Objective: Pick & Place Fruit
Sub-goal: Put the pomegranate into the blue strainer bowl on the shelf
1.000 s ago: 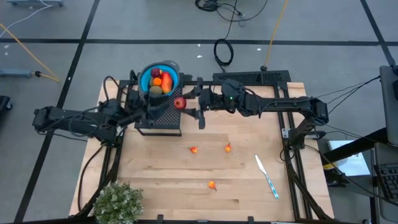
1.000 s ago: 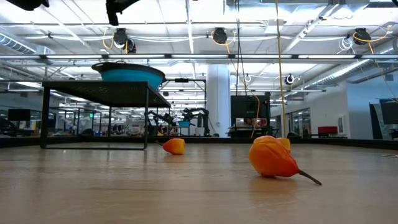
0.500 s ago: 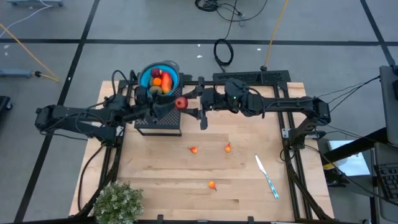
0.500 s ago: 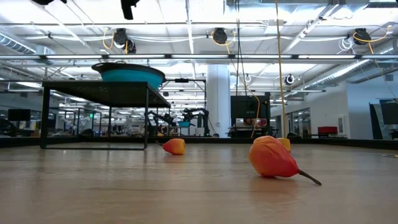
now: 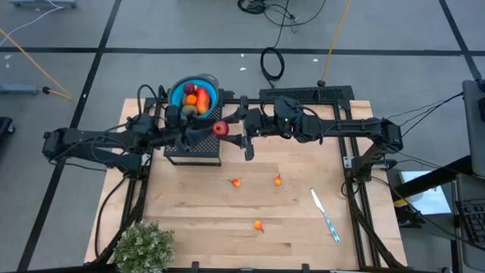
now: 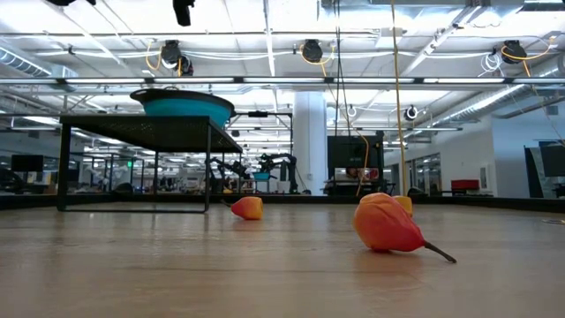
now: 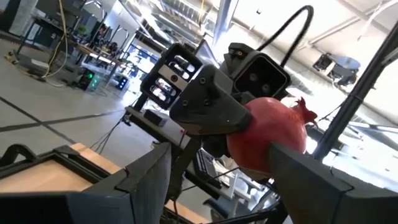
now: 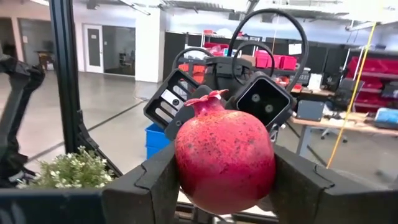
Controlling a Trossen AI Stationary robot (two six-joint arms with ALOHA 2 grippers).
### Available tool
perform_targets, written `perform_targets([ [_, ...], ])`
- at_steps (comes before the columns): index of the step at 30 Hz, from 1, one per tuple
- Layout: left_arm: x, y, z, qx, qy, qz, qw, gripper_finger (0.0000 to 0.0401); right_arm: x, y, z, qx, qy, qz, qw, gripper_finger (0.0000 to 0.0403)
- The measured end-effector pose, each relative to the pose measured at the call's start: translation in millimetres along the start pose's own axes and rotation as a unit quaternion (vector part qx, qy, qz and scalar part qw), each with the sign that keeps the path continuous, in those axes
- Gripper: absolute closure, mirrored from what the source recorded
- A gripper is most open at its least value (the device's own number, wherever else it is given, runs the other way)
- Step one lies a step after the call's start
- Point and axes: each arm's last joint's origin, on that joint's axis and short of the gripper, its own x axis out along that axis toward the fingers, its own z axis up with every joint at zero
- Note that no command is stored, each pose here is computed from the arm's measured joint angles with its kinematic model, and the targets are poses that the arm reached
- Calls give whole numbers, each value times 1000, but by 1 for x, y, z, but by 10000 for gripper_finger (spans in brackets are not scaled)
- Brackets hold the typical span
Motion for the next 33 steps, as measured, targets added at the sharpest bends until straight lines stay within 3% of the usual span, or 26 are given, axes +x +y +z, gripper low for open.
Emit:
perform_targets([
  [14, -11, 2, 6, 23, 23, 18, 999, 130, 1, 0, -3, 25, 6, -3, 1000, 209],
  [26, -13, 13, -6, 25, 97, 49, 994, 130, -6, -2, 7, 23, -5, -22, 999, 209],
  [33, -12, 10, 4, 4, 58, 20, 998, 130, -11, -5, 8, 20, 14, -27, 999, 209],
])
